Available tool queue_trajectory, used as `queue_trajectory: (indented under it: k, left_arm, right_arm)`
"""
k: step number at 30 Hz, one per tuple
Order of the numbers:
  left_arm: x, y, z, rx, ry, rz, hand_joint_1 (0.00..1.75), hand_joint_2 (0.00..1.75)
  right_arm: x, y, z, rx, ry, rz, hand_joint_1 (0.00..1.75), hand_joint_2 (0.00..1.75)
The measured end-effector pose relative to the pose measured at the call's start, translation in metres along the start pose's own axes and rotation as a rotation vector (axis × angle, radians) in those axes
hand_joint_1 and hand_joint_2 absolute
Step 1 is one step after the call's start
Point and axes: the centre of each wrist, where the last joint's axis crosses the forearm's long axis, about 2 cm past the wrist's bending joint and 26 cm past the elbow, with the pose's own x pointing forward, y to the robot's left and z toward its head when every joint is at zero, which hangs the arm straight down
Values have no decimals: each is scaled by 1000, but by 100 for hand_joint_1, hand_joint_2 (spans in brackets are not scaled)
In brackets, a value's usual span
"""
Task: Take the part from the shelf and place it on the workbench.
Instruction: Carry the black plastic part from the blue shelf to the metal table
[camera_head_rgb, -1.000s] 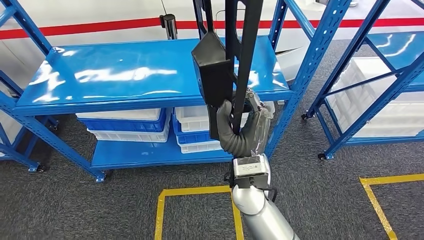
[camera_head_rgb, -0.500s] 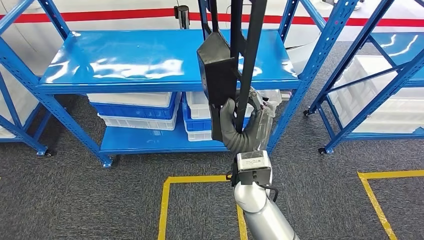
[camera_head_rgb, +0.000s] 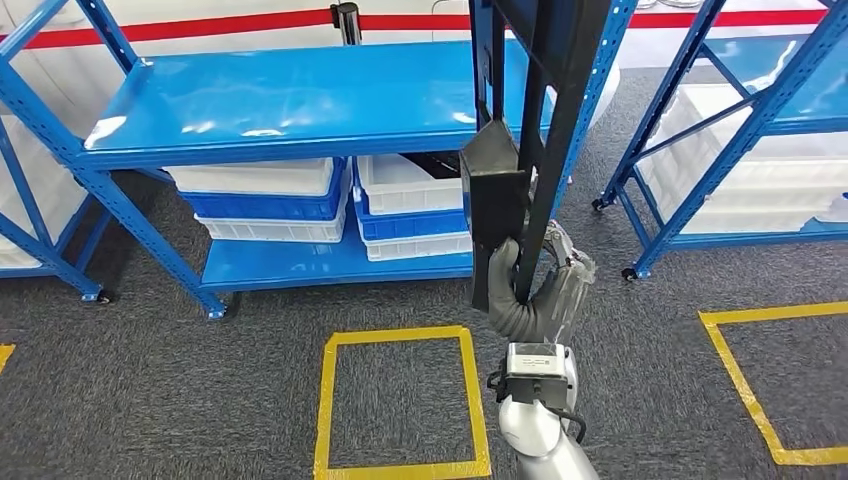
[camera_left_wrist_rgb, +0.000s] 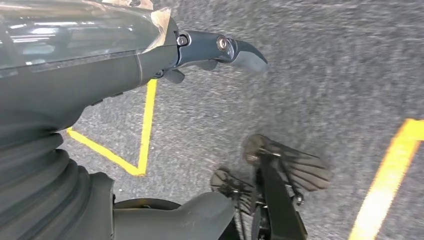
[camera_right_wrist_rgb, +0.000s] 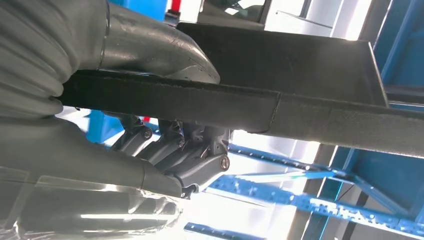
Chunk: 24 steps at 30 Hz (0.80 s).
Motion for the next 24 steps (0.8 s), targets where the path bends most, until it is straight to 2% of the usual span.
queue_trajectory:
  k: [5, 24]
  left_arm:
    - [1, 0, 0, 0, -4, -3, 0, 175]
    - [8, -7, 0, -29, -76, -35, 0, 175]
  right_arm:
    - [-4, -9, 10, 5, 22, 21, 175, 175]
    - [-10, -34, 16, -11, 10, 87, 175, 175]
